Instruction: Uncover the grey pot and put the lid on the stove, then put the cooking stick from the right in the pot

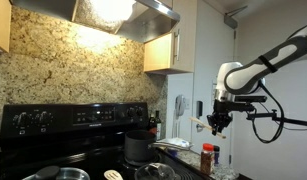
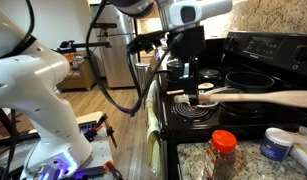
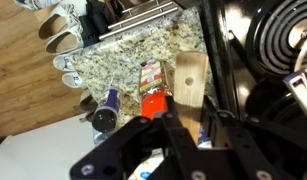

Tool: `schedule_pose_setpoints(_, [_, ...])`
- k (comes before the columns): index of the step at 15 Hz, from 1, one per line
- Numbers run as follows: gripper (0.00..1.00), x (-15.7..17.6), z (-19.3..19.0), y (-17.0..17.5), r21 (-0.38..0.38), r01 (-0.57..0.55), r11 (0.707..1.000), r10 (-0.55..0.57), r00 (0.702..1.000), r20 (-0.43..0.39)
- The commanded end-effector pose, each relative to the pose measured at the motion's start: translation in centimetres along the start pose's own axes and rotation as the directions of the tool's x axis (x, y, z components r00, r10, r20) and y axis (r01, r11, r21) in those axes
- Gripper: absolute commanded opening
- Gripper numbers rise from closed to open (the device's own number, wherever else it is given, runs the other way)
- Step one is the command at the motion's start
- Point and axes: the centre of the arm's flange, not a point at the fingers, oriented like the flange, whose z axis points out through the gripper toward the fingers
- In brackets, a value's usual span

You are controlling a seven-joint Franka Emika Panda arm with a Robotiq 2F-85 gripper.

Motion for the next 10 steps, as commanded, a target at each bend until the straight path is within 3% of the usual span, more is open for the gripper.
schedule_pose_setpoints(1, [0.12, -1.6, -5.5, -3.0, 0.026, 0.1, 0.995, -0.098, 0.993, -0.067])
schedule_pose_setpoints(2, [0.12, -1.8, -6.6, -4.3, 0.041, 0.132, 0.99, -0.128, 0.988, -0.081])
schedule_pose_setpoints(3, [0.27, -1.2, -4.6, -2.4, 0.02, 0.072, 0.997, -0.07, 0.995, -0.07])
schedule_pose_setpoints(5, [0.27, -2.0, -6.2, -4.1, 0.028, 0.115, 0.993, -0.112, 0.989, -0.094])
schedule_pose_setpoints(9, [0.27, -2.1, -6.3, -4.2, 0.028, 0.118, 0.993, -0.114, 0.989, -0.095])
schedule_pose_setpoints(10, [0.12, -2.1, -6.3, -4.2, 0.028, 0.118, 0.993, -0.114, 0.989, -0.094])
